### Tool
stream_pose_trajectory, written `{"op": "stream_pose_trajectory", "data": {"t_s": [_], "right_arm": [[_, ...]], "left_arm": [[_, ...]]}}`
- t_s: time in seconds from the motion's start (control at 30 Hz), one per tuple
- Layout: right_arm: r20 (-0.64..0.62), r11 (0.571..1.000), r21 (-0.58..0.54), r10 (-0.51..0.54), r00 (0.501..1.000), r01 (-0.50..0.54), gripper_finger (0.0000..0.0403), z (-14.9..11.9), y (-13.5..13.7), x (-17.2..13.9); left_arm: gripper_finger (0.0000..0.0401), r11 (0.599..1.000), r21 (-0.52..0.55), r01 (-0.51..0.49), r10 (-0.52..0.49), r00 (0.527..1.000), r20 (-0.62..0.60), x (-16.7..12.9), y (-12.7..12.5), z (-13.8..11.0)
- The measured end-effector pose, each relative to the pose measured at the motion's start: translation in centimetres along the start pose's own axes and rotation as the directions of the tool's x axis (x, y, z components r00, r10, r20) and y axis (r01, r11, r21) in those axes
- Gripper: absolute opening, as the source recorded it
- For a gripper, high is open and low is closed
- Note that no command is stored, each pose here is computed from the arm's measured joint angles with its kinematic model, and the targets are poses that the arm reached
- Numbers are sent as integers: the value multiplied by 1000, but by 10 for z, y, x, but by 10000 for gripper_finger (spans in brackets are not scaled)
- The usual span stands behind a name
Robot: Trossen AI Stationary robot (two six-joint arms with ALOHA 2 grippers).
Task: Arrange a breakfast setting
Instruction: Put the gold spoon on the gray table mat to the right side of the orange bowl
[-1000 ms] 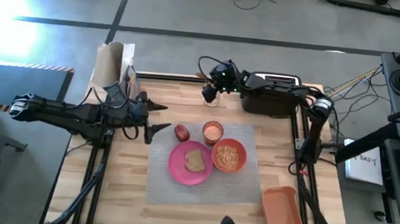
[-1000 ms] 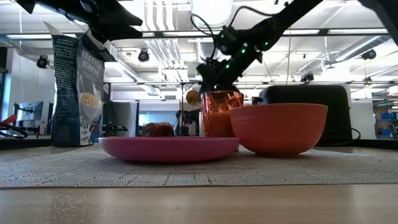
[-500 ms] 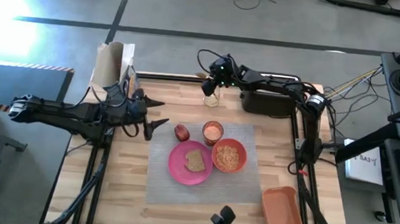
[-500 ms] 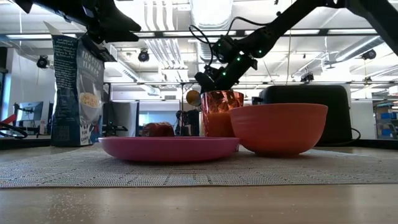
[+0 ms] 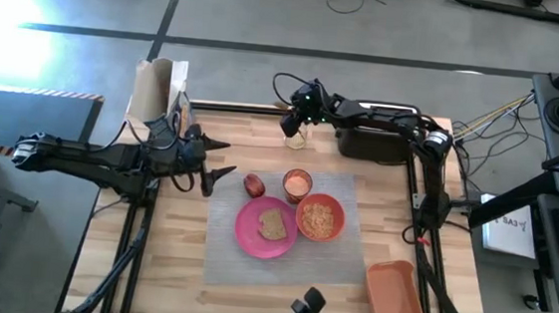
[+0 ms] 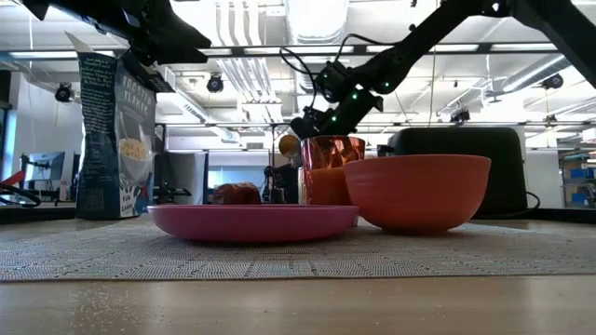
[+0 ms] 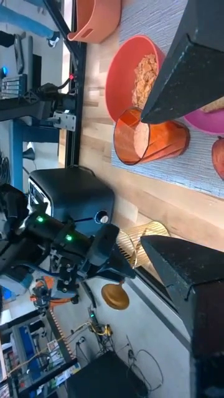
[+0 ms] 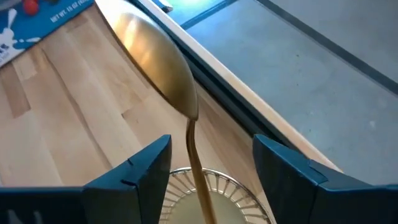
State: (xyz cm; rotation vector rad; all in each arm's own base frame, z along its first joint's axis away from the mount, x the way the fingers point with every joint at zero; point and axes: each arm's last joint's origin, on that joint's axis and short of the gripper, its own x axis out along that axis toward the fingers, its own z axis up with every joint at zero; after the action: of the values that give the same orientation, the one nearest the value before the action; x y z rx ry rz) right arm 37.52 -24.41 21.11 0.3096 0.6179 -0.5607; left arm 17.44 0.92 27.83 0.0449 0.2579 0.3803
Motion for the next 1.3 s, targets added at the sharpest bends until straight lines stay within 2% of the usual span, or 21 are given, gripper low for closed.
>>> {"op": "stream_pose_trajectory", "data": {"t_s": [0.13,0.5,0.63,0.9,1.2,1.3], "right_arm": [[-4,1000,1,3,1000,-3,176,-4,0,7],[15,1000,-19,4,1000,-3,18,0,0,2],[25,1000,-21,10,1000,-10,11,5,1,-5],[60,996,-25,86,995,-85,10,19,6,-31],[20,996,-13,85,996,-85,9,32,9,-85],[44,996,4,88,995,-88,9,38,10,-105]], "left_arm": [[291,1000,1,1,-1,1000,-2,0,0,0],[291,1000,0,1,-1,1000,-2,0,0,0],[291,1000,0,1,-1,1000,-1,0,0,0],[291,1000,-1,1,-1,1000,0,0,0,0],[291,1000,-1,2,-2,1000,1,0,0,0],[291,1000,-1,2,-2,1000,1,0,0,0]]}}
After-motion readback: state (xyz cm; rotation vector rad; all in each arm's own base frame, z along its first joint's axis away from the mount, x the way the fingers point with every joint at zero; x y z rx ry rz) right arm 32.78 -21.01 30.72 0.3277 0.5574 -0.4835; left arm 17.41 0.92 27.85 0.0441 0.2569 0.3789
